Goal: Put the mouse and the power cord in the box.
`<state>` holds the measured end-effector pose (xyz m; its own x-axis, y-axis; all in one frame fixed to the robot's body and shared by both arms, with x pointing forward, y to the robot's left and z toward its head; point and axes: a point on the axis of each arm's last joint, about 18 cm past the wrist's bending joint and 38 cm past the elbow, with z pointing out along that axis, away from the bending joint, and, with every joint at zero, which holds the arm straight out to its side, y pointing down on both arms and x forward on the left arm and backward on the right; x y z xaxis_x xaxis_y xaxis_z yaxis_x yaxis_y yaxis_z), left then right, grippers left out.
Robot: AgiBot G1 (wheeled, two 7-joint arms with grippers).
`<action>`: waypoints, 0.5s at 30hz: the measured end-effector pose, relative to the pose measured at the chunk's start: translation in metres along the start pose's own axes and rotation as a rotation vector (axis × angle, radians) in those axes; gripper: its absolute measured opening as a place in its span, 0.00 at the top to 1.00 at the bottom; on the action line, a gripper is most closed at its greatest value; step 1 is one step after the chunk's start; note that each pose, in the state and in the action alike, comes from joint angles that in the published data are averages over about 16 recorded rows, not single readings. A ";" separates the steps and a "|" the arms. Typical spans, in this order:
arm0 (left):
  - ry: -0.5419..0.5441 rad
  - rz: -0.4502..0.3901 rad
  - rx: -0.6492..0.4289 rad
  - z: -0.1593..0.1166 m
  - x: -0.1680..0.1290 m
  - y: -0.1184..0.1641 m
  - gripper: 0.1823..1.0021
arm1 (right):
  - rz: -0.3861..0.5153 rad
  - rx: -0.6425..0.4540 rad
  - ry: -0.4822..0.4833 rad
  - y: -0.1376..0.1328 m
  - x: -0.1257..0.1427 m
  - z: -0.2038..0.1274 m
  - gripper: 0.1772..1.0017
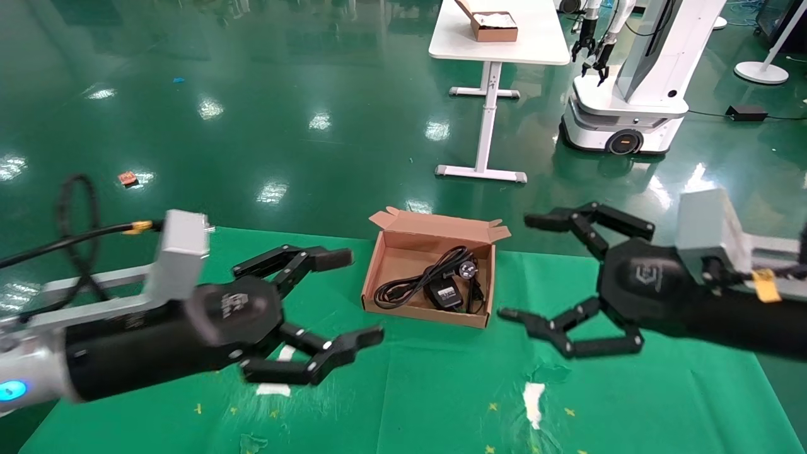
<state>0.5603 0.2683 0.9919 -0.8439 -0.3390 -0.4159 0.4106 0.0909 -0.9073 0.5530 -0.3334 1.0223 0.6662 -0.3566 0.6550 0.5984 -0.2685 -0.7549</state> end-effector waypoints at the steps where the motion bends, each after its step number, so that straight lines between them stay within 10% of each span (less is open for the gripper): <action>1: 0.011 0.003 0.003 -0.005 0.004 -0.002 0.00 | 0.014 0.009 -0.013 -0.002 -0.005 0.000 0.00; 15: 0.149 0.060 -0.001 -0.055 0.056 -0.030 0.00 | 0.191 0.098 -0.209 -0.029 -0.075 -0.007 0.00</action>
<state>0.4816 0.2980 0.9923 -0.8597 -0.1903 -0.4739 0.4616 0.1076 -0.8806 0.4829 -0.3049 0.9950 0.8422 -0.1976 0.5016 0.4863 -0.1230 -0.8651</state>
